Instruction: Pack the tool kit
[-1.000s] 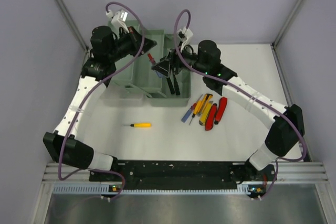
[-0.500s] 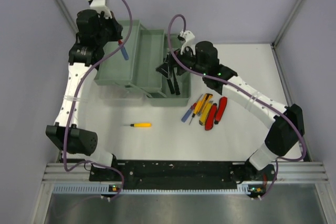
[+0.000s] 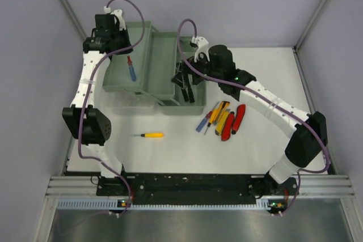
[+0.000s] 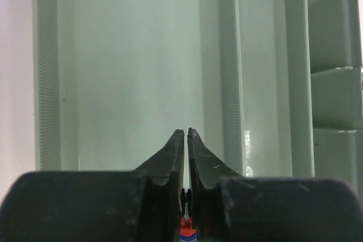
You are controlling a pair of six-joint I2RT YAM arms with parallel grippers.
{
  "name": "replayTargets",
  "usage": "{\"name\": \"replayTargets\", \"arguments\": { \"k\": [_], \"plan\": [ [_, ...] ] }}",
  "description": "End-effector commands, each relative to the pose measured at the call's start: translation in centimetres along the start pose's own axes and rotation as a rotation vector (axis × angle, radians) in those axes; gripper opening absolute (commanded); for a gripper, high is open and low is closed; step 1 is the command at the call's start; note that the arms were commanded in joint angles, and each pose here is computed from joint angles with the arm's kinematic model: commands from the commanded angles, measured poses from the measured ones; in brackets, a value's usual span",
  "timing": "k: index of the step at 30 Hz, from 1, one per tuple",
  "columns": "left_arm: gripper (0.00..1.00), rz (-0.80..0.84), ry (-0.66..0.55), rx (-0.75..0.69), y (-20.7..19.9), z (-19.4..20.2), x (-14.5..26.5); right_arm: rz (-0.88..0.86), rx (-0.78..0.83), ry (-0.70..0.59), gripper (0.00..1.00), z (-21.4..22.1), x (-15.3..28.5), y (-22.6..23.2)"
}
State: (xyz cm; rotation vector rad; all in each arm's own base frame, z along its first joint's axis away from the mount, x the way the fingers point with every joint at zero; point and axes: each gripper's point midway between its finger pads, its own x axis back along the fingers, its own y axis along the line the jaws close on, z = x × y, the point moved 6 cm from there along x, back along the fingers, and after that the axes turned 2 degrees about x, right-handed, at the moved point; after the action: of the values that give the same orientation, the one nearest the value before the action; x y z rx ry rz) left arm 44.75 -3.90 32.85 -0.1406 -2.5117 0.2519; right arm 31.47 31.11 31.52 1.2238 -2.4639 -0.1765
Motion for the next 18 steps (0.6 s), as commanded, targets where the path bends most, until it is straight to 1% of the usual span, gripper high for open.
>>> {"name": "replayTargets", "arguments": {
  "k": [1, 4, 5, 7, 9, 12, 15, 18],
  "plan": [
    [0.16, 0.009, -0.001, 0.038, 0.1, -1.3, -0.3, -0.08, 0.026, 0.006, 0.88, -0.8, 0.0, 0.7],
    [0.36, 0.002, 0.01, 0.052, 0.3, -0.9, -1.3, -0.065, 0.016, 0.021, 0.88, -0.2, -0.2, 0.4],
    [0.47, 0.0, 0.008, 0.056, 0.4, -1.0, -1.5, -0.059, 0.016, 0.024, 0.88, 0.0, -0.2, 0.4],
    [0.56, -0.006, 0.005, 0.061, 0.6, -1.0, -1.9, -0.057, 0.011, 0.035, 0.88, 0.3, -0.3, 0.3],
    [0.63, -0.013, -0.006, 0.067, 0.7, -1.2, -1.9, -0.061, 0.002, 0.045, 0.88, 0.6, -0.3, 0.3],
    [0.68, -0.019, -0.043, 0.071, 0.6, -2.0, -1.1, -0.082, 0.037, 0.075, 0.87, 1.5, -0.5, 0.5],
    [0.74, -0.014, -0.106, 0.064, 0.3, -3.4, 0.7, -0.12, 0.161, 0.135, 0.87, 3.5, -1.0, 1.7],
    [0.8, 0.002, -0.175, 0.052, -0.3, -4.7, 3.2, -0.161, 0.349, 0.214, 0.87, 6.1, -1.7, 4.2]
  ]
}}
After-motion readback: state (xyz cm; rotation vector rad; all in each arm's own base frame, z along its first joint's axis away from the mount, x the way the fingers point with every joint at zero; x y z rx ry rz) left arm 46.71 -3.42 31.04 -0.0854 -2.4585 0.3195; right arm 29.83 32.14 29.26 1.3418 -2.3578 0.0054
